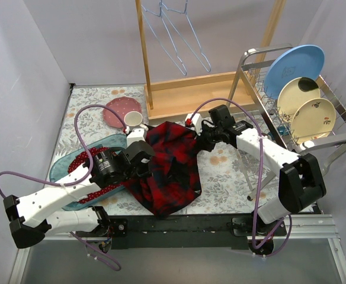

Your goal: Place the skirt on the hanger

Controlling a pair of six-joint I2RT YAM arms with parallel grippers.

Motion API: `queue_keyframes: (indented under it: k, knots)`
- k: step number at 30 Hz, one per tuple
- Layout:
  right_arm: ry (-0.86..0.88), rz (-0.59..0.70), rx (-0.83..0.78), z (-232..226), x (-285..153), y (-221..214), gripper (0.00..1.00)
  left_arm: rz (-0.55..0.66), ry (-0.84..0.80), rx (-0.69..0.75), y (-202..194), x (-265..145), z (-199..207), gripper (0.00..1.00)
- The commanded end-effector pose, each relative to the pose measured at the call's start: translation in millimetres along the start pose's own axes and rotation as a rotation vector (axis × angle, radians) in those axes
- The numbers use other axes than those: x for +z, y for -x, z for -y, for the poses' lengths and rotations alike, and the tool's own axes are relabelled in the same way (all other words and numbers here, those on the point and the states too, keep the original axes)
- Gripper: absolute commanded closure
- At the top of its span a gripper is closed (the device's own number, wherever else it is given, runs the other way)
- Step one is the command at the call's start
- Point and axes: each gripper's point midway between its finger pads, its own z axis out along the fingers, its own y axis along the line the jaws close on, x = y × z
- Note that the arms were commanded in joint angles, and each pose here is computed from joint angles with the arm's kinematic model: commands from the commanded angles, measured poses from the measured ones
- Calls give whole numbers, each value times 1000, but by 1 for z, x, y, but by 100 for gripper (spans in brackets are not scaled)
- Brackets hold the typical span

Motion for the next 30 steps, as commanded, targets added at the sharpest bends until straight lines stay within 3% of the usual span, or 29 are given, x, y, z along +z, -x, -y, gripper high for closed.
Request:
queue_keyframes:
  k: [1, 2, 3, 5, 7, 13, 18, 23, 27, 30]
  knots:
    - [-30, 56, -27, 8, -8, 23, 99, 22, -234, -6, 14, -20, 42, 64]
    - [-27, 61, -26, 7, -9, 24, 99, 16, -283, 18, 13, -24, 49, 59]
    - [-25, 63, -25, 7, -9, 25, 99, 21, -329, 19, 15, -30, 56, 46]
    - [-18, 73, -24, 6, -10, 28, 99, 12, -430, 22, 17, -41, 74, 38]
    - [-14, 76, -20, 5, -11, 30, 99, -3, -428, 14, 15, -37, 77, 31]
    - [-6, 90, -20, 3, -14, 35, 99, -118, -103, 30, -16, 25, 44, 30]
    - [-16, 100, -30, 2, -20, 38, 99, -106, 94, 79, -22, 50, 22, 34]
    - [-76, 113, -52, 11, -33, 49, 99, -144, 154, 130, -34, 55, 12, 55]
    - [-176, 139, -90, 26, -56, 68, 99, -133, 165, 128, -33, 45, 2, 99]
    - [-306, 192, -154, 42, -94, 99, 99, -64, 126, 107, -11, 21, 3, 100]
